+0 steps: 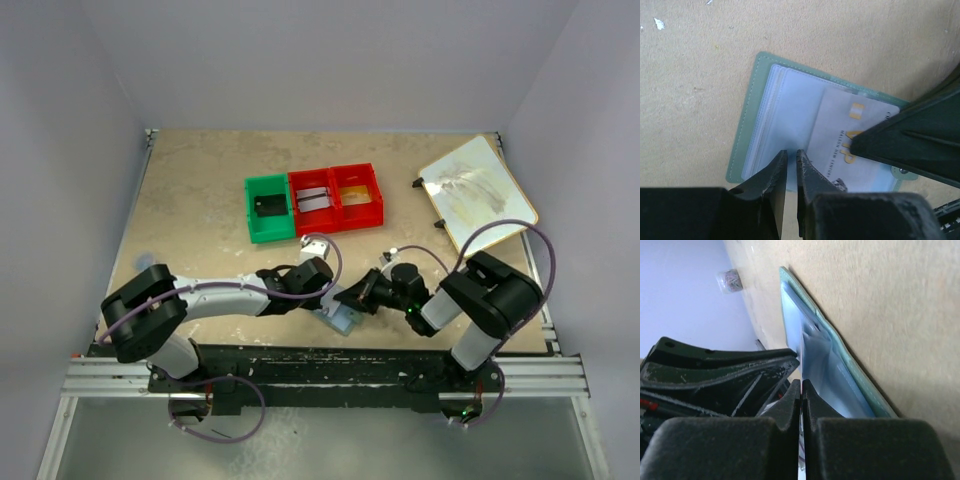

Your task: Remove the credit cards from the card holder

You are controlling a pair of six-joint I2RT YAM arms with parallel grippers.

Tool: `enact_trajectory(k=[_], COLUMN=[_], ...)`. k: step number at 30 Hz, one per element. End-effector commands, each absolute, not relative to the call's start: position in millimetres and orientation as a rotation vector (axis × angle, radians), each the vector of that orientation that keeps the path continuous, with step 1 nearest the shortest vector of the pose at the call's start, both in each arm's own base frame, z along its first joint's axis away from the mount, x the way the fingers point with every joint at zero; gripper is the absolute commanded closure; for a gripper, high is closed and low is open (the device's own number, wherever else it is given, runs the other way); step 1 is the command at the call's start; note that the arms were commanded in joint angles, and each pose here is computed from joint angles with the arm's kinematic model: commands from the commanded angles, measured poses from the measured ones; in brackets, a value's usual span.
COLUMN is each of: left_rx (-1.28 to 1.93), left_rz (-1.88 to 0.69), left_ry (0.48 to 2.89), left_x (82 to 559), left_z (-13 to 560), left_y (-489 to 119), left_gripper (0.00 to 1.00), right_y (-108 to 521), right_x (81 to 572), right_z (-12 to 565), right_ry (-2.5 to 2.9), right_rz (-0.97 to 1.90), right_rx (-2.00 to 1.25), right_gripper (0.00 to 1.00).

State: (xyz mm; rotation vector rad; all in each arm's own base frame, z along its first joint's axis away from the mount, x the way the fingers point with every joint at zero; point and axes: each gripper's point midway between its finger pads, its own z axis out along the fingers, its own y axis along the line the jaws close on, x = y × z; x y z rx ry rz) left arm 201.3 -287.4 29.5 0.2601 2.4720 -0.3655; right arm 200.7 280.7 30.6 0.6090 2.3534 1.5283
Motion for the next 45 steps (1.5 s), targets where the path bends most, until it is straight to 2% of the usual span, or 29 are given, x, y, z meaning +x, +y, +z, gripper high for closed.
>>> enact_trajectory(k=[1,9,21,25,32,36,45], left_rx=[0.254,0.233,0.125,0.044,-0.109,-0.235,-0.46], left_rz=[-0.354,-0.354,-0.373,-0.319,-0.225,-0.144,0.041], left_ry=[2.443,2.418,2.306,2.251,2.155,2.158,1.996], left_x=[203.9,206.7,217.9,224.9,234.3,242.0,240.6], left_z=[41.4,48.3,83.2,92.9,111.1,106.4,138.6], left_y=[-283.7,-281.0,-270.2,-253.2,-213.9,-176.6,-110.1], left_gripper=[0.9,0.89,0.74,0.59,0.39,0.39,0.37], right_y=[273.7,234.6,218.4,221.9,223.4,224.6,232.8], right_x=[199.0,206.9,238.3,247.8,271.4,282.0,304.8], right_z=[44.6,52.6,112.1,125.2,176.4,205.1,245.6], right_ry=[2.321,2.418,2.223,2.177,1.942,1.838,1.753], right_rz=[1.497,1.08,0.942,0.938,0.928,0.888,0.731], right_rx=[0.585,0.479,0.358,0.308,0.17,0.069,-0.127], right_gripper=[1.0,1.0,1.0,1.0,1.0,1.0,1.0])
